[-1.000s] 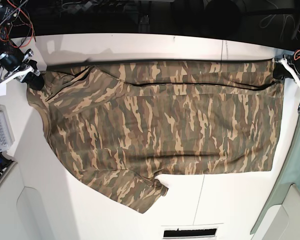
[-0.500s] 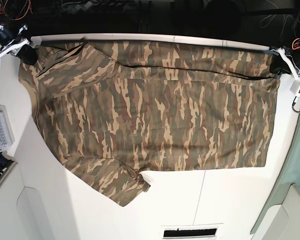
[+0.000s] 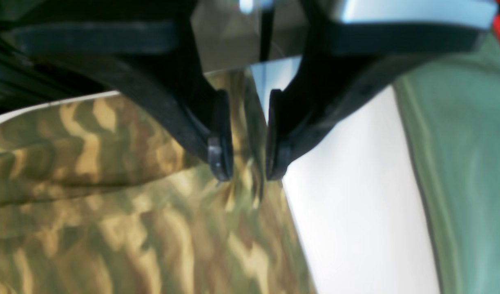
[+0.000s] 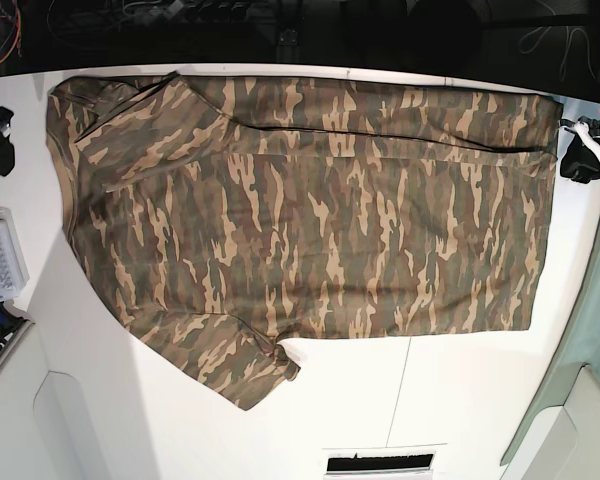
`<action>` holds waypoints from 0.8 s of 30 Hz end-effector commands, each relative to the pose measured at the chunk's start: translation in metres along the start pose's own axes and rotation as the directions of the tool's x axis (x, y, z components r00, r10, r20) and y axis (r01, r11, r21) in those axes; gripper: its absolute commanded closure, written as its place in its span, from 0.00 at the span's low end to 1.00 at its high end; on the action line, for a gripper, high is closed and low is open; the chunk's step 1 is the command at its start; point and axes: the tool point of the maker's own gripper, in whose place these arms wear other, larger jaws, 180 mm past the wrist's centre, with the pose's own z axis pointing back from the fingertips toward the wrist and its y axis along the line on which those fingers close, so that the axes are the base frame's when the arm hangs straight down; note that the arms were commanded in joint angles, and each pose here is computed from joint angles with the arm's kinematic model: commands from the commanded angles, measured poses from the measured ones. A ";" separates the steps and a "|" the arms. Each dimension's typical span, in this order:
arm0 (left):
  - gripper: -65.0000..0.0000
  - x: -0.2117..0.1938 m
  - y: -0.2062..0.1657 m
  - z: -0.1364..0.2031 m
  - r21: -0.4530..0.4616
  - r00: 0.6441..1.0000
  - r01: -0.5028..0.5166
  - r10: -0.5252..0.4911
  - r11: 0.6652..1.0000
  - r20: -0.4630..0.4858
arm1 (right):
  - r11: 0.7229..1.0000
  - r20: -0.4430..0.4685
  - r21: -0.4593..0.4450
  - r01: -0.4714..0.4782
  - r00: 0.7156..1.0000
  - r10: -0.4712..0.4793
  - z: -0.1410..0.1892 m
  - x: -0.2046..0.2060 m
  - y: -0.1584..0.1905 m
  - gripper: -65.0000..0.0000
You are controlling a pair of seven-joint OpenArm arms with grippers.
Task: Layout the t-shirt on the table in an organized manner, then fold the t-shirt properly
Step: 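Release the edge and move both grippers to the t-shirt's sides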
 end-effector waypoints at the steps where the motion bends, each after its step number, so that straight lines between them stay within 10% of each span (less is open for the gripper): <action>1: 0.72 0.018 0.008 0.006 0.026 0.998 0.010 -0.011 1.000 0.055 | 0.999 0.067 0.013 -0.038 0.997 0.038 -0.003 0.027 0.005 0.57; 13: 0.72 0.038 0.006 0.002 0.037 0.992 0.000 -0.005 0.999 0.128 | 0.985 0.109 -0.036 -0.168 0.979 0.171 -0.096 0.075 0.037 0.57; 24: 0.72 0.062 0.023 -0.026 0.089 0.986 -0.055 0.040 0.995 0.160 | 0.990 0.033 -0.133 -0.051 0.998 0.056 -0.166 0.086 -0.003 0.57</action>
